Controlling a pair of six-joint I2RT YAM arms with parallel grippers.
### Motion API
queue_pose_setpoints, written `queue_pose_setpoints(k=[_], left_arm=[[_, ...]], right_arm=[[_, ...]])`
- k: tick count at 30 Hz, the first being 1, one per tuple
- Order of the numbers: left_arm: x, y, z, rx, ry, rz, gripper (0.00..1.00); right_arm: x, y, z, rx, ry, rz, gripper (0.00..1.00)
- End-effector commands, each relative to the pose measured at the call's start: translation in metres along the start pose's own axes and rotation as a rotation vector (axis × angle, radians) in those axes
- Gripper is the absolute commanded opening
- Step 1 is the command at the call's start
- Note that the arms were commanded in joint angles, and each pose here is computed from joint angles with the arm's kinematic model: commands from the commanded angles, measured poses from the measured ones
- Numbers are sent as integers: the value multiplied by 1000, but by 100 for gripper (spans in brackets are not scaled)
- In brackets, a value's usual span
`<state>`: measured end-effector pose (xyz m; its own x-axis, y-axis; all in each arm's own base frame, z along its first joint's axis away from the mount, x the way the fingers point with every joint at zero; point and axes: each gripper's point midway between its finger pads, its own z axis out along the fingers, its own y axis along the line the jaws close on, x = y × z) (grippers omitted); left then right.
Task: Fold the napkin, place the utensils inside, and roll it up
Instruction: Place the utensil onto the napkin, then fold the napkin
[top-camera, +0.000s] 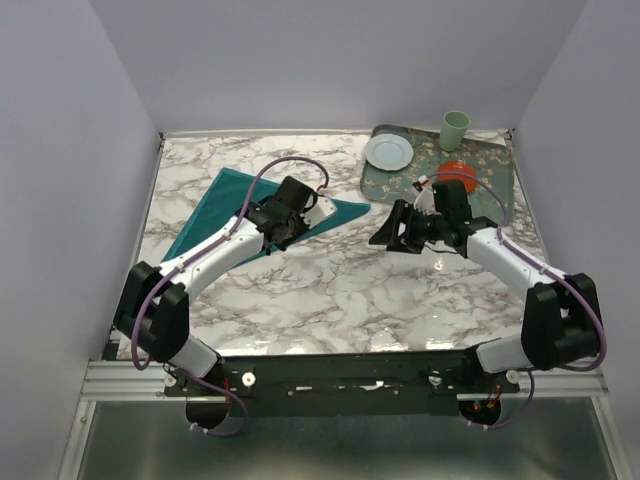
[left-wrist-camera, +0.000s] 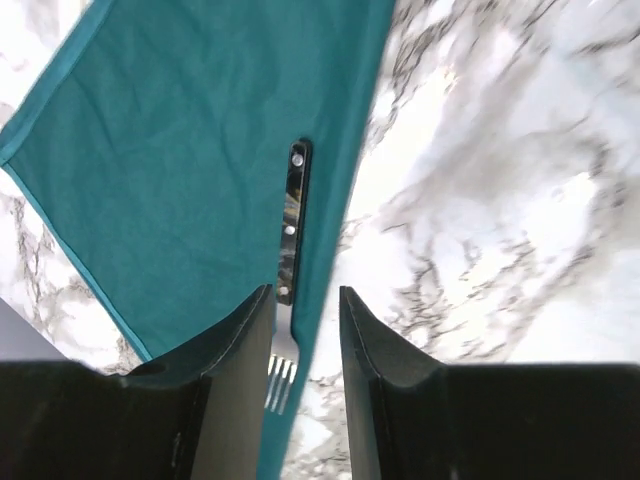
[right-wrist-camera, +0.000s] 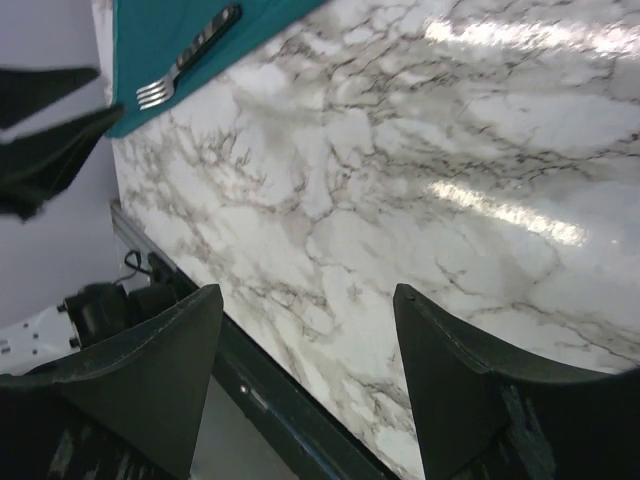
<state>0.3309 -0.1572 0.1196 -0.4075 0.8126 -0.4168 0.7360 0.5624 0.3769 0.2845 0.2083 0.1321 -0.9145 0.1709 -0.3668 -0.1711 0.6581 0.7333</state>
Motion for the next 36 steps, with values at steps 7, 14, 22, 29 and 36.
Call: queue_pose_setpoints(k=[7, 14, 22, 29, 36], left_arm=[[-23, 26, -111, -244, -438, -837, 63], [19, 53, -169, -402, -585, -1110, 67], [27, 55, -185, -393, -644, -1127, 70], [21, 64, -200, -407, -661, -1081, 69], [19, 75, -216, -452, -708, -1071, 70]], right_arm=[[-90, -33, 43, 194, -215, 181, 76], [-119, -57, 83, 285, -286, 287, 54], [-116, -70, 125, 355, -304, 406, 54], [-119, -79, 139, 391, -337, 492, 54], [-117, -92, 147, 427, -352, 580, 52]])
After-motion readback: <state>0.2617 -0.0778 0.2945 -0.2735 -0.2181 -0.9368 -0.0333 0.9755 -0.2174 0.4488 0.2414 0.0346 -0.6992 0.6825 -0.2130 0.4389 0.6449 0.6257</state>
